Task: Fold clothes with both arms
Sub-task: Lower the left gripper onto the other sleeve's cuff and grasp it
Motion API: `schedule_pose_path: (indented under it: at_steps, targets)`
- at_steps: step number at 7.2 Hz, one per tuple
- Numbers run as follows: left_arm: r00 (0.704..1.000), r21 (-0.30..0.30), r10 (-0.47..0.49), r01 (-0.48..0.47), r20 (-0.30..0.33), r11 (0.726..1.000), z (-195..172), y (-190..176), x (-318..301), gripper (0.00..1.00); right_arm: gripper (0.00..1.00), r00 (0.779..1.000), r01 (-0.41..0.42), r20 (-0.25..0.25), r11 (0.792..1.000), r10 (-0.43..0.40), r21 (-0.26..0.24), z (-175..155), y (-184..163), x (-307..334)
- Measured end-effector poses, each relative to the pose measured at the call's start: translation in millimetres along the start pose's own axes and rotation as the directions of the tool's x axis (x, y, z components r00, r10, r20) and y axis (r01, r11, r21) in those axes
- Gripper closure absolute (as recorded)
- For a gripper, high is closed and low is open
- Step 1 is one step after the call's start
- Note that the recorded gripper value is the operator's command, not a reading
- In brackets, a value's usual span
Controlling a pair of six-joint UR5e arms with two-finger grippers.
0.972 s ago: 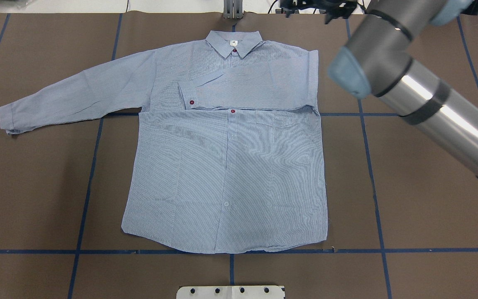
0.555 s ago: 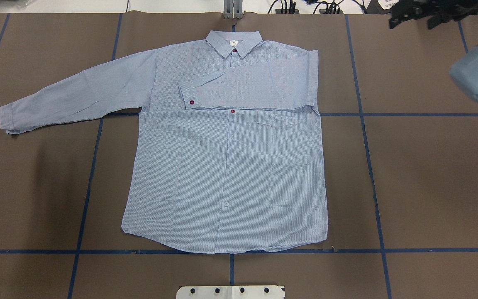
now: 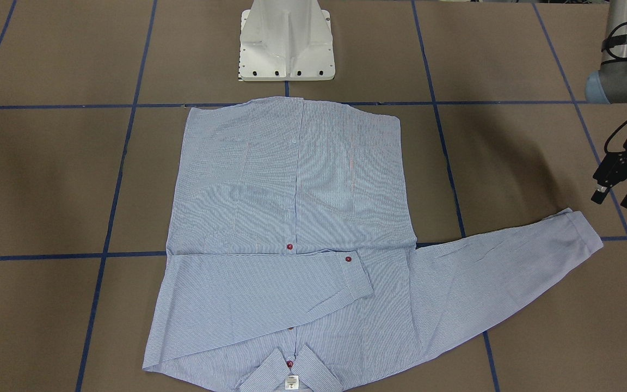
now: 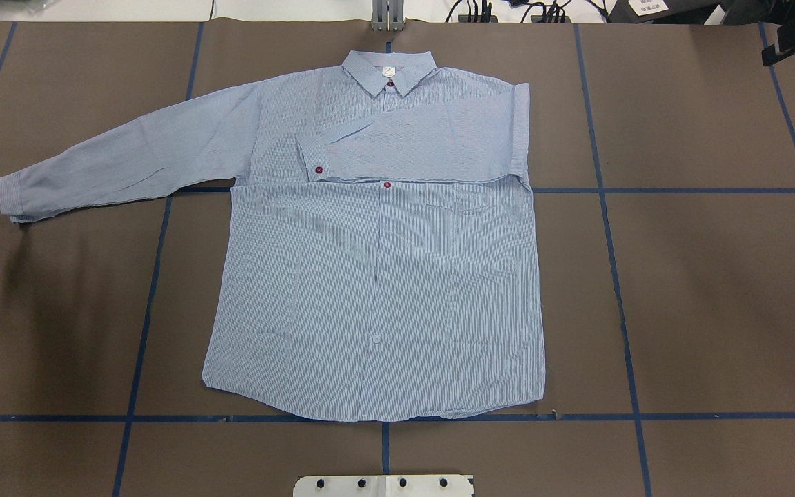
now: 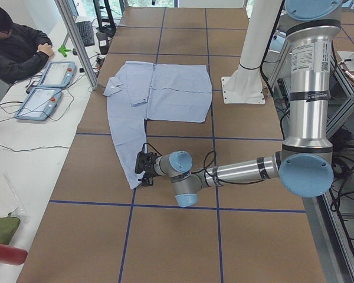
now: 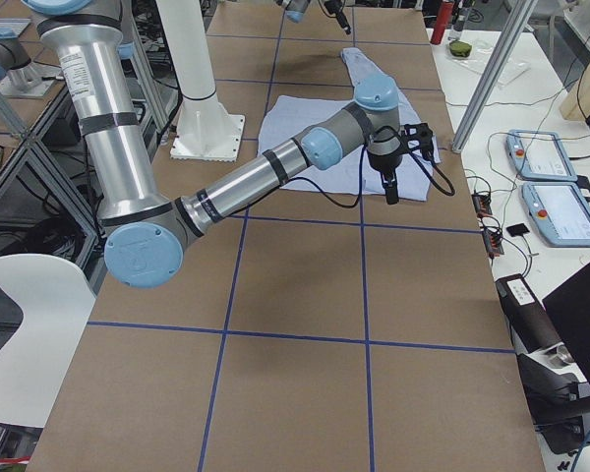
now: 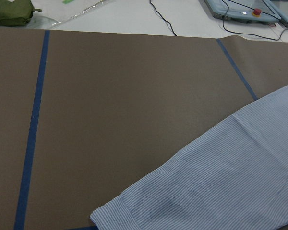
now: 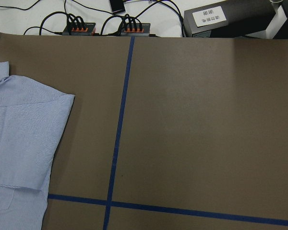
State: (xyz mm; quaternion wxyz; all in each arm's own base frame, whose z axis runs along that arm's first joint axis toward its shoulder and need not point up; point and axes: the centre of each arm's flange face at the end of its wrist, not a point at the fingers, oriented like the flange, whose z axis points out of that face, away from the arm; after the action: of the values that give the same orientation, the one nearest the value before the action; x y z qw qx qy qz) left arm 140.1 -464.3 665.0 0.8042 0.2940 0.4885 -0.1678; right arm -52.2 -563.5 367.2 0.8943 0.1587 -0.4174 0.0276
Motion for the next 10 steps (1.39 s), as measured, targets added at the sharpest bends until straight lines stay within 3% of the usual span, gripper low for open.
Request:
schedule_pose_path:
  at_steps: [3,6,8,10]
  targets:
    - [0.998,0.017,-0.06,0.06,0.006,0.998,38.0,36.0,11.1,0.13,0.0,1.0,0.001,-0.002,1.0,-0.001,0.002,-1.8,1.1,3.6]
    - [0.998,0.008,-0.057,0.057,0.017,0.998,39.7,43.6,5.3,0.2,0.0,1.0,0.003,-0.001,1.0,-0.003,0.006,-3.8,1.7,2.7]
    - [0.998,0.007,-0.057,0.057,0.023,0.998,39.9,45.3,2.2,0.43,0.0,1.0,0.004,0.001,1.0,-0.004,0.006,-4.7,2.8,2.4]
    - [0.998,0.011,-0.057,0.057,0.026,0.998,39.7,45.3,1.0,0.73,0.0,1.0,0.008,0.003,1.0,-0.008,0.01,-7.6,4.9,0.6]
